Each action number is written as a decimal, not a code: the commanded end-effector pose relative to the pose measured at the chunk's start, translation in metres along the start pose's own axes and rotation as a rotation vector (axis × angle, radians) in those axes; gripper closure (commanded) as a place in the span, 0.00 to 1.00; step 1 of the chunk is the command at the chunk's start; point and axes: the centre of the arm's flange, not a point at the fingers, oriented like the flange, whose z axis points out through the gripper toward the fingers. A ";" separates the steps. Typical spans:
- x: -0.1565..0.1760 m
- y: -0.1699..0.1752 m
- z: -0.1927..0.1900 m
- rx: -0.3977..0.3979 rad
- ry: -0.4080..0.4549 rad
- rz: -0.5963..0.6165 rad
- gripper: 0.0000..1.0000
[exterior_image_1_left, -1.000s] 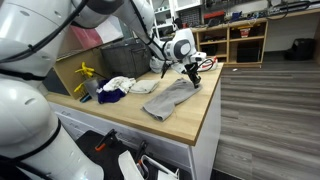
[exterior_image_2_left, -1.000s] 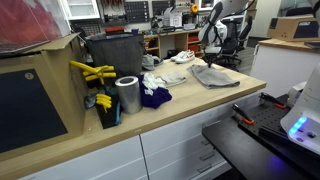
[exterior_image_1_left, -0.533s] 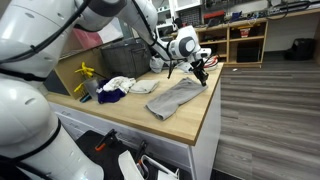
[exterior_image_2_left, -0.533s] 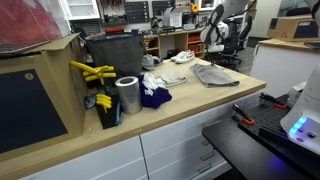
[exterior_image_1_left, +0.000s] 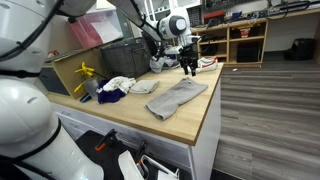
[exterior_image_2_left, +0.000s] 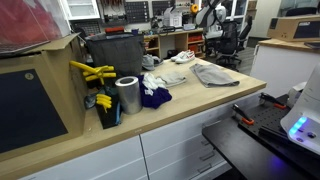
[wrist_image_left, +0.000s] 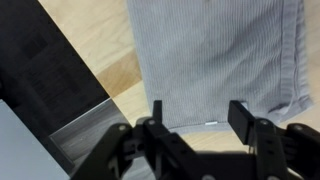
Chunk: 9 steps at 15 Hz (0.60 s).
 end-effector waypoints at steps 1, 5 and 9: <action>-0.046 0.022 -0.051 -0.021 -0.133 -0.130 0.01; -0.090 0.038 -0.068 -0.065 -0.224 -0.329 0.00; -0.142 0.048 -0.047 -0.127 -0.257 -0.547 0.00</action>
